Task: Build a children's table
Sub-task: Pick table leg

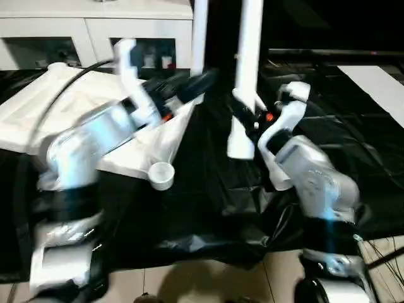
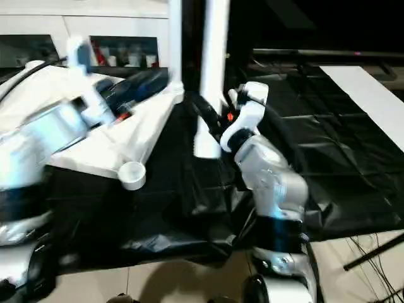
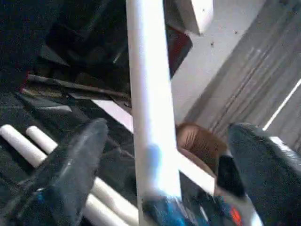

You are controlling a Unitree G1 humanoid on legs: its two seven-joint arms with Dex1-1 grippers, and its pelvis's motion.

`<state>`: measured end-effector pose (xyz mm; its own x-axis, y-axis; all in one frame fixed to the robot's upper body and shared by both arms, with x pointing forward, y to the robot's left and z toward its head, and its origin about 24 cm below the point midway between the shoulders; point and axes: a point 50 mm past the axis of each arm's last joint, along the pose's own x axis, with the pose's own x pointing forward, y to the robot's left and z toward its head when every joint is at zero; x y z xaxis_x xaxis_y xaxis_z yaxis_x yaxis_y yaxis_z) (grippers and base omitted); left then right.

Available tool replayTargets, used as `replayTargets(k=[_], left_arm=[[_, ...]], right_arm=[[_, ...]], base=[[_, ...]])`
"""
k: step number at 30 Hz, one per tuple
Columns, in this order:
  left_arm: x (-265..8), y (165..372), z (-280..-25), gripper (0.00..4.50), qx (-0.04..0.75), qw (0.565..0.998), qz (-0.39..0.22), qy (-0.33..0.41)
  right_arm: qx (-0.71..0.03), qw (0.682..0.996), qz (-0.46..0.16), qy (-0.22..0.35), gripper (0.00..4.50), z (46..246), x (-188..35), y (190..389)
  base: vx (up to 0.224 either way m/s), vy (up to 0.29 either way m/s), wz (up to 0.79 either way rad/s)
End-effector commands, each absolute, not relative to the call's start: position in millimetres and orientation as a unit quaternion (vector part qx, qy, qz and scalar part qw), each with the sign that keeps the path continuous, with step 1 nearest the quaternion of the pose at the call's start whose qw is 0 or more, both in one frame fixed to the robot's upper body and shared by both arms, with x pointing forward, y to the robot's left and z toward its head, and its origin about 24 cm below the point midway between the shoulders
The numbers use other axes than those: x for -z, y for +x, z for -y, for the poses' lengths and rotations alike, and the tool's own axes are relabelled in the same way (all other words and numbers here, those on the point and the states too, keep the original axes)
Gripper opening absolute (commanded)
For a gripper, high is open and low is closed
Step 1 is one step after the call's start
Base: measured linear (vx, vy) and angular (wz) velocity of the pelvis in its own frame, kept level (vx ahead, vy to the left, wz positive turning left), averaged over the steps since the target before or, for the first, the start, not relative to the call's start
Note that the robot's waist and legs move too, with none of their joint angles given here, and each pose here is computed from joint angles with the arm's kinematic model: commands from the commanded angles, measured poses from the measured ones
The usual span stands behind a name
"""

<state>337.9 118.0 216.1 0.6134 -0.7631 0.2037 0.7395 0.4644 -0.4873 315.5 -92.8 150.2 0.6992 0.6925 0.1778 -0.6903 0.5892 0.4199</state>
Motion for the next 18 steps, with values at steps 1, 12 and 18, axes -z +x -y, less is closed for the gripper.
replayTargets(k=[1,12,18], left_arm=[[-221,340,-113,4.50,0.446,0.848,-0.017,-0.285],[-222,334,-100,4.21,0.476,0.829,-0.025,-0.292],[-219,338,-101,3.75,0.452,0.845,-0.031,-0.286]], right_arm=[[-0.445,0.868,0.006,0.219,1.84,84.2,-158,307.3],[-0.517,0.838,-0.012,0.177,1.84,83.6,-162,301.2],[-0.513,0.845,-0.009,0.152,1.84,80.0,-164,304.5]], base=[[0.000,0.000,0.00],[0.000,0.000,0.00],[0.000,0.000,0.00]])
